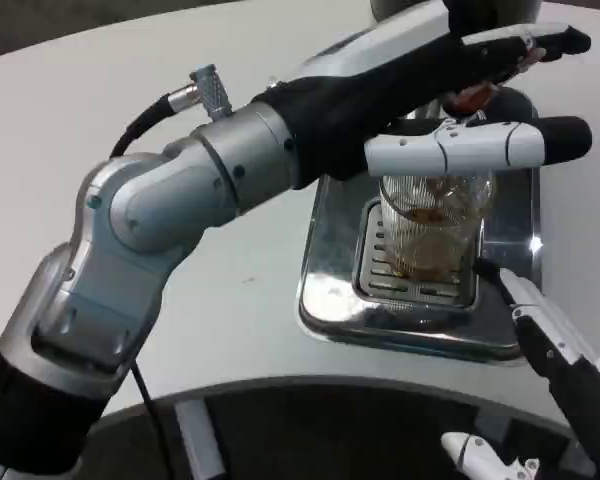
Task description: Grasp the cup under the faucet to collect the drink, then remove the cup.
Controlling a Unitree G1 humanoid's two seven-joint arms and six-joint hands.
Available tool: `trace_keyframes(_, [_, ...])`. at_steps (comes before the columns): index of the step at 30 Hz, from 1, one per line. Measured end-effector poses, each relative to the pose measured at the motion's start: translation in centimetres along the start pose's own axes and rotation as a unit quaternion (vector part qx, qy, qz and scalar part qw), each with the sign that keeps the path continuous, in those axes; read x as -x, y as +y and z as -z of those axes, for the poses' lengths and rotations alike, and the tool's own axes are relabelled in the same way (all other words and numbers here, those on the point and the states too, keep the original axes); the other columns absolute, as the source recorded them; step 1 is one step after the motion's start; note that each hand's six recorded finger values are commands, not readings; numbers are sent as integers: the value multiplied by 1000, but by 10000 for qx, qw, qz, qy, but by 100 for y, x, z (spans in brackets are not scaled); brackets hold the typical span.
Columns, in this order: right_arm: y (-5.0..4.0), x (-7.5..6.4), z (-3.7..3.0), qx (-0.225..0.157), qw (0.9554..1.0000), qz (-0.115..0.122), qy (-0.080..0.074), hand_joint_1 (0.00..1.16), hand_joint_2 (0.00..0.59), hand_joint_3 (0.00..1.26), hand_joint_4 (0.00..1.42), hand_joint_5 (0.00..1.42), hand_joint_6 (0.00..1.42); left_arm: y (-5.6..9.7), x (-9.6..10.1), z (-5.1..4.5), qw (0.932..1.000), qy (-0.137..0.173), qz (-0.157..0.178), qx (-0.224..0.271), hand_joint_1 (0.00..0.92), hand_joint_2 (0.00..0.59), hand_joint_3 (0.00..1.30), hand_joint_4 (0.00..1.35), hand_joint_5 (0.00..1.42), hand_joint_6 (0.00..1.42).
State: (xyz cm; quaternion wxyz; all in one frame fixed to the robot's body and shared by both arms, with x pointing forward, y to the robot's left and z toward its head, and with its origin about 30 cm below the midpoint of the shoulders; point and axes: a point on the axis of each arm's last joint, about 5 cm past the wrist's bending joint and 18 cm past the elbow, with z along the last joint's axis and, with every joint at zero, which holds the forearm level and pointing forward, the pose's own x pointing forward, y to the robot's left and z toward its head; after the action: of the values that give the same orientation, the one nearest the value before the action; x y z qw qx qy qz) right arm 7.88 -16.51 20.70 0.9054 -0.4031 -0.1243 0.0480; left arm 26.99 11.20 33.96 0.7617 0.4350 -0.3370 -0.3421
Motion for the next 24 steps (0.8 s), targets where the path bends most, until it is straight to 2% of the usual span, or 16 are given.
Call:
trace_keyframes(6, [36, -49, -21, -288, 9992, 266, 88, 581, 316, 0, 14, 63, 163, 5, 13, 2, 10000, -19, -2, -50, 0, 91, 131, 25, 98, 140])
trace_keyframes(11, [67, -89, -28, -322, 9979, 537, 166, 596, 301, 0, 4, 51, 134, 7, 20, 5, 10000, -24, -7, -66, 0, 91, 131, 27, 98, 140])
trace_keyframes(18, [169, -245, 18, -528, 9945, 833, 358, 620, 289, 4, 30, 46, 83, 18, 32, 6, 9999, -32, -14, -113, 0, 97, 131, 34, 99, 140])
trace_keyframes(20, [189, -271, 19, -566, 9936, 918, 348, 621, 289, 9, 33, 48, 81, 19, 34, 5, 9999, -41, -17, -120, 0, 99, 131, 36, 102, 140])
trace_keyframes(24, [252, -392, 53, -724, 9902, 1170, 234, 618, 279, 16, 36, 60, 81, 23, 38, 6, 9999, -48, -22, -136, 0, 99, 131, 43, 106, 140])
